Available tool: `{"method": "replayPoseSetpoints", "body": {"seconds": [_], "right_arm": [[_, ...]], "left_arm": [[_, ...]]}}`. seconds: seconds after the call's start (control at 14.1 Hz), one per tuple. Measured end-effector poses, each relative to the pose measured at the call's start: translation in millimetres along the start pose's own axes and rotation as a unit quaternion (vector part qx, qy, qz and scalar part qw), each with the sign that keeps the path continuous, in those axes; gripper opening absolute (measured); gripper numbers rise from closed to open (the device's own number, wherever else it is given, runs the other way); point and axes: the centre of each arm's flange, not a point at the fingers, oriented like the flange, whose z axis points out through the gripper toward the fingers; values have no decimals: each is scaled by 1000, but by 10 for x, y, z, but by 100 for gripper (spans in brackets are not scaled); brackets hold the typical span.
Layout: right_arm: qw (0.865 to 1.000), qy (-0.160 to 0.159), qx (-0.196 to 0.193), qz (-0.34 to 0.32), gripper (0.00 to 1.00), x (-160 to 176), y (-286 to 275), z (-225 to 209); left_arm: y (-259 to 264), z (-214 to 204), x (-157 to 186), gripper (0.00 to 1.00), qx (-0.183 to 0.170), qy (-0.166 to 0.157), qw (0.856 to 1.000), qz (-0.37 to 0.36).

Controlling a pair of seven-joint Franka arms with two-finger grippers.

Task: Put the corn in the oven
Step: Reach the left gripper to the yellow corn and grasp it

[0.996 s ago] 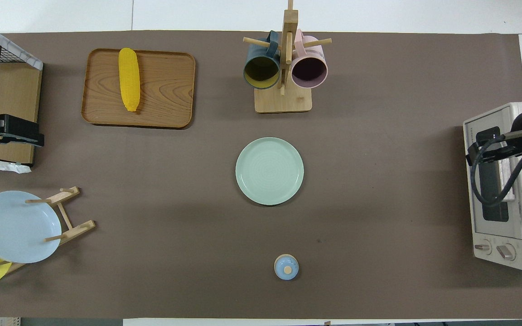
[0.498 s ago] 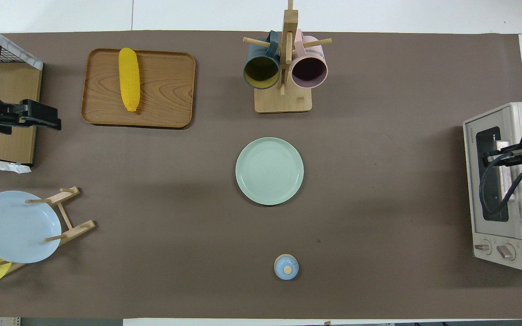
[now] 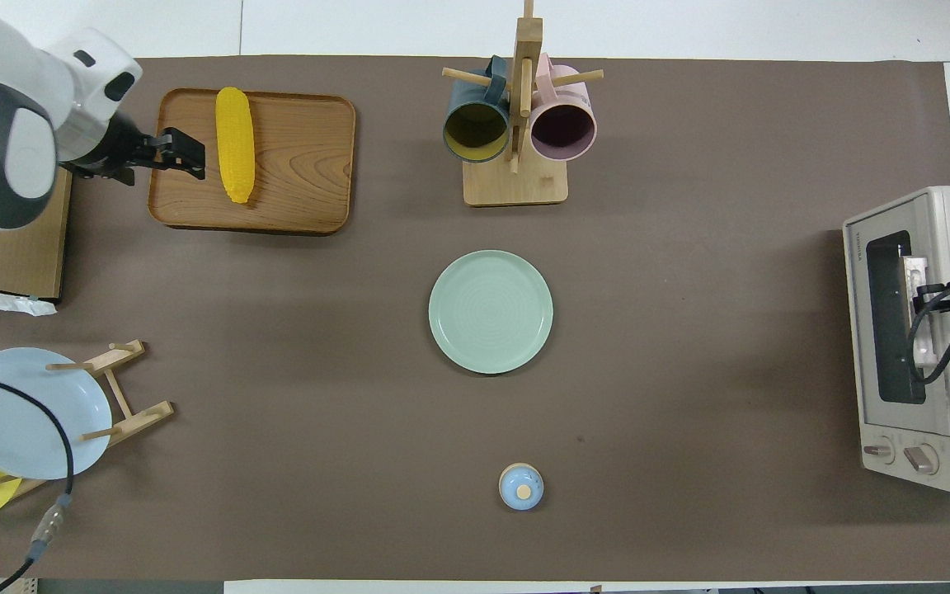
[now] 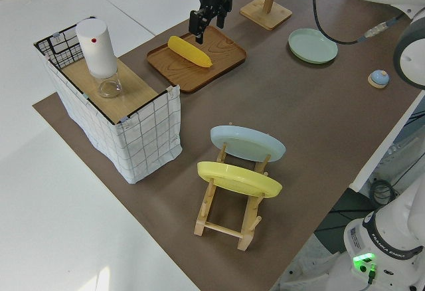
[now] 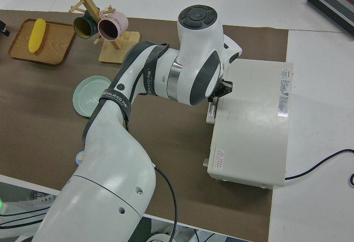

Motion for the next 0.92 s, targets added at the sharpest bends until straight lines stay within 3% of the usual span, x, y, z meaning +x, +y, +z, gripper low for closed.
{"method": "replayPoseSetpoints", "body": {"seconds": [0.21,0.64,0.92], "right_arm": [[1000,3,-2,-2,1,1,103,68],[1000,1,-1,-7,1,10,77,108],[1000,-6,0,-13,1,123,-443,253]], "left_arm": [[196,656,364,100,-2,9,1000,11],[145,1122,586,100,7,38,999,13],[150,1203,608,96,7,42,999,14]]}}
